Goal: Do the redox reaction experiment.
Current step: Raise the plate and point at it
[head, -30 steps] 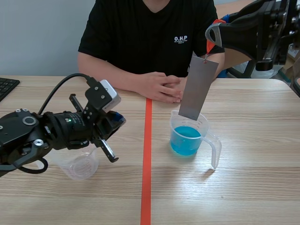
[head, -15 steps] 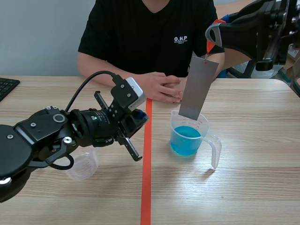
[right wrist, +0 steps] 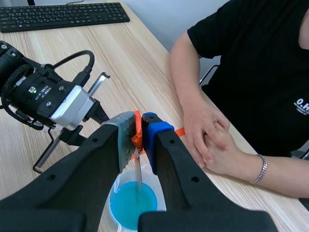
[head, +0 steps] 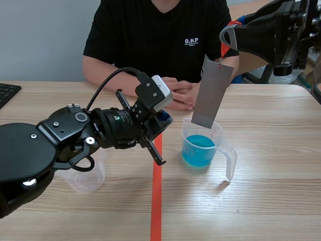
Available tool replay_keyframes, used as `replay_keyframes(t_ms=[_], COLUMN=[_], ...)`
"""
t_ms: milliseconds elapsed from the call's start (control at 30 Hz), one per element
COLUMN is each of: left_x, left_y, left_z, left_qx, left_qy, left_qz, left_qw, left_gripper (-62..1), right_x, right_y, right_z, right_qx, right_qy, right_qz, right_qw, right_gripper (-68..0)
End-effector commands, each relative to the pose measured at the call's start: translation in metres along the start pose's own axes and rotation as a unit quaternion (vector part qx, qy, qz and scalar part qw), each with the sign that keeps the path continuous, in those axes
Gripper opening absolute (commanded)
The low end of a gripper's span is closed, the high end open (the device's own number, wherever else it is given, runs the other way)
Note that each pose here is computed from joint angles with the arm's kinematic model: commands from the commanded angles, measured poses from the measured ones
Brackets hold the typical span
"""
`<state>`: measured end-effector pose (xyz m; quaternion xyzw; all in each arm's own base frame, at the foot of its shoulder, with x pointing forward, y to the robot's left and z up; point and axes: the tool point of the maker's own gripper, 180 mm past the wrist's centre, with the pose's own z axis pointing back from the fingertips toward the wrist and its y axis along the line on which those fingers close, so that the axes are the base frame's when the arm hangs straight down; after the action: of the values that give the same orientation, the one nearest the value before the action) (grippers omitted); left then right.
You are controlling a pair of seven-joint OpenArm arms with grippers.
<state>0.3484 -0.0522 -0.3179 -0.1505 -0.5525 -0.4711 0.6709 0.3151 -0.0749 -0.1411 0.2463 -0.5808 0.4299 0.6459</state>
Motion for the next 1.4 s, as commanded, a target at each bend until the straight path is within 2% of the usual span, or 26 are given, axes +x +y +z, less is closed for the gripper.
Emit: replay_keyframes(t_ms=[0, 67, 300, 1367], left_x=[0.016, 0.019, 0.023, 0.02], left_y=[0.003, 0.001, -0.009, -0.005], left_z=[-0.004, -0.006, -0.013, -0.014], left_qx=[0.003, 0.001, -0.013, -0.009], left_qy=[-0.021, -0.023, -0.027, -0.029], left_qz=[-0.008, -0.013, -0.002, -0.002], left_qw=[0.9997, 0.9996, 0.9996, 0.9995], left_gripper=[-55.9, -55.9, -55.9, -55.8], right_x=[0.016, 0.016, 0.016, 0.016], right_y=[-0.003, -0.003, -0.003, -0.003], right_z=[0.003, 0.003, 0.003, 0.003], right_qx=[-0.001, -0.001, -0.001, -0.001], right_qy=[-0.017, -0.017, -0.017, -0.017], right_qz=[0.019, 0.019, 0.019, 0.019], right_qw=[0.9997, 0.9997, 0.9997, 0.9997], right_gripper=[-65.8, -65.8, -65.8, -65.8])
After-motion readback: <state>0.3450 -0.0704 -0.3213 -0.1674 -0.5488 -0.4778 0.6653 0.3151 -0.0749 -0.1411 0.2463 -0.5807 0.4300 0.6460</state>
